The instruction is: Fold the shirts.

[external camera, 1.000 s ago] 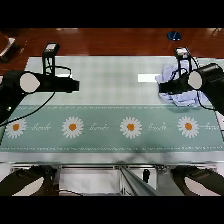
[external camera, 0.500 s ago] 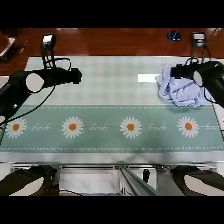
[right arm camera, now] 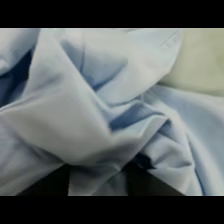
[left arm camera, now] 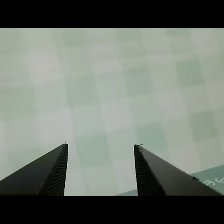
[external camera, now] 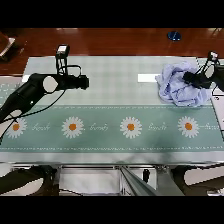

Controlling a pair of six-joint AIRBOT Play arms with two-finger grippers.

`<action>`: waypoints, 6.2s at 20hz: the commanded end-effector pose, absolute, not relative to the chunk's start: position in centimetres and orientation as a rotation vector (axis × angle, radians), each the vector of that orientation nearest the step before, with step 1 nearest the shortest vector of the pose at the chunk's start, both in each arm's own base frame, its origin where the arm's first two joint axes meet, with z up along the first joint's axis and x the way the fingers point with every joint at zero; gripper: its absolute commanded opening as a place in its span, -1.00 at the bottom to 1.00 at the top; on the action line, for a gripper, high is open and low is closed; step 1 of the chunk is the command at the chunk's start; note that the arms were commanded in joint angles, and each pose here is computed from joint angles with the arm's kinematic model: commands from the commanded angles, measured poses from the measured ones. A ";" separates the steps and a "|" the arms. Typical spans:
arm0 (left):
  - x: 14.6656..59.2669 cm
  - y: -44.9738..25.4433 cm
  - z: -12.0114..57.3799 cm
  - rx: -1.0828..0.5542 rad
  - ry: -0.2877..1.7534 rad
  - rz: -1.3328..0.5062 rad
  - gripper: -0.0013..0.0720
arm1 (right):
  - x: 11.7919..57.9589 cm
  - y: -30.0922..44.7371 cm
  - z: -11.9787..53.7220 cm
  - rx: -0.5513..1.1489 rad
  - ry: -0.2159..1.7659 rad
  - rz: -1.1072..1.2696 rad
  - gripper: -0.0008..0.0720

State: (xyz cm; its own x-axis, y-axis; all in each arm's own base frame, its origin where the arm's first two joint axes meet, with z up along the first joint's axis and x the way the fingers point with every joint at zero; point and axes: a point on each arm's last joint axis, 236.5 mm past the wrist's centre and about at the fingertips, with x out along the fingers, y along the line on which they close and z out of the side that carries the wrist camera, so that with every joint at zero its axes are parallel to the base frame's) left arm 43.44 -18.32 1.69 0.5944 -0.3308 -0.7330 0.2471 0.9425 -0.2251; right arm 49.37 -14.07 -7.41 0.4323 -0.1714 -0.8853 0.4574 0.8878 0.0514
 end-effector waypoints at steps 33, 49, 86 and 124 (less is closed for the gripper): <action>28.4 -8.5 8.6 -0.287 0.858 -0.097 0.42 | 29.3 25.8 28.9 -0.006 0.653 0.910 -0.92; 26.3 -14.2 3.8 -0.303 1.054 -0.243 0.42 | 30.2 25.1 -1.7 0.184 1.375 0.639 0.16; 25.6 -25.7 -9.0 -0.800 1.439 -0.527 -0.92 | 23.4 21.5 -8.9 0.865 1.444 0.460 -0.05; 22.5 -11.4 13.3 -0.435 0.715 -0.476 -0.92 | 31.2 6.5 21.2 0.139 0.806 0.291 -0.92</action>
